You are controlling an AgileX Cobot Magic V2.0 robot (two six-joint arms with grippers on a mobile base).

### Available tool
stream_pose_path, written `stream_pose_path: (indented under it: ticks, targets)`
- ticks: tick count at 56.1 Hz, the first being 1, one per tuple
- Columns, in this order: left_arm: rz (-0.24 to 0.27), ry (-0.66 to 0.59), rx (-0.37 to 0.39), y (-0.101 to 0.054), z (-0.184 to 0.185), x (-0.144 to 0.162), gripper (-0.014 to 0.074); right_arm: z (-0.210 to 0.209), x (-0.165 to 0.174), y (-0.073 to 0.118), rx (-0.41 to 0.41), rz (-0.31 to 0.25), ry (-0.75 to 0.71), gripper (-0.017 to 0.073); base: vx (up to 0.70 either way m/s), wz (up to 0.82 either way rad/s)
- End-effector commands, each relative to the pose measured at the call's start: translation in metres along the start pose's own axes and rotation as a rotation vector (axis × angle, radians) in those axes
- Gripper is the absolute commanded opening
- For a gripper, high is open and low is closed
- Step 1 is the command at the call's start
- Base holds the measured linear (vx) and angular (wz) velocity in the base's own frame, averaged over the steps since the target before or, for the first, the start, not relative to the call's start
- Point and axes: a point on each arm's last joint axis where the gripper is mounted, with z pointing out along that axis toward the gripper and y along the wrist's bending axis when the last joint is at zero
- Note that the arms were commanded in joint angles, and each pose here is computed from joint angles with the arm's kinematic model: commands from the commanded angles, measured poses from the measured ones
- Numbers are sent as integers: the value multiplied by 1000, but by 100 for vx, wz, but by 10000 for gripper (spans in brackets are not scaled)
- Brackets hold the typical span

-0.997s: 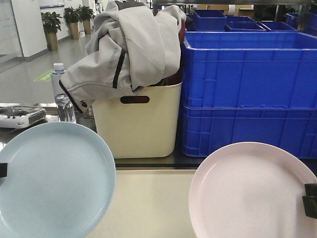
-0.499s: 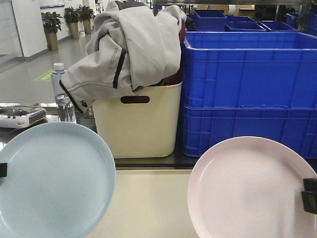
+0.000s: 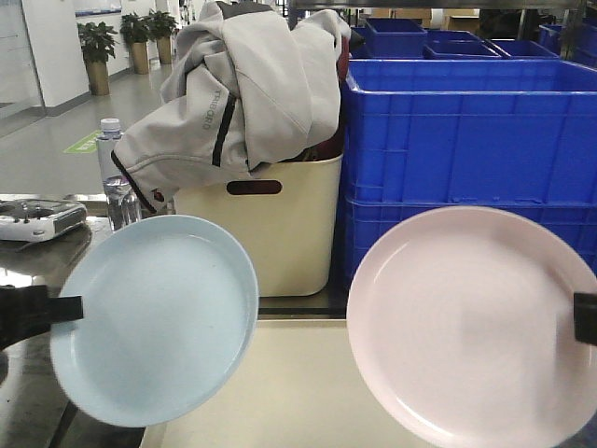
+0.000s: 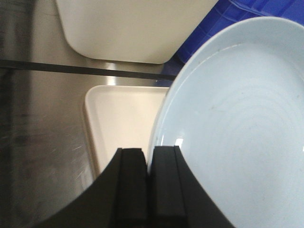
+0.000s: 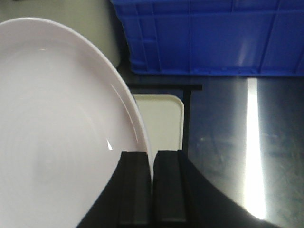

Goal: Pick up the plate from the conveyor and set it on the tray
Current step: 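Lower the light blue plate onto the cream tray with the left gripper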

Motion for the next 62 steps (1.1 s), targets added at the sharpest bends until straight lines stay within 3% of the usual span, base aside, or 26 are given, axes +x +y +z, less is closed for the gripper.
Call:
stream_pose_path:
  ticks: [1,6,22,32,49,62]
  targets:
    - [-27,-77,66,-9,16,-14,3,-25,-30,4,-36,23,-201,-9,0,0]
    - [-30,-25,83,-9,45,-11,3,-33,-38,6,-47,28,-236,-9,0,0]
    - [11,77,145,-33,126,-7,8,-37,-41,6,-45,23,-237,-9,0,0]
    - [19,137,145,-36,160,8,96,-37,-41,6,-41,20,-233,-9,0,0]
    - [48,147,143,-40,170,14,375,-36,-40,5,-26,-3,-220,-9,0,0]
    - [90,113,177,-53,151,1,426,-16,-38,4,-10,-7,-147,-9,0,0]
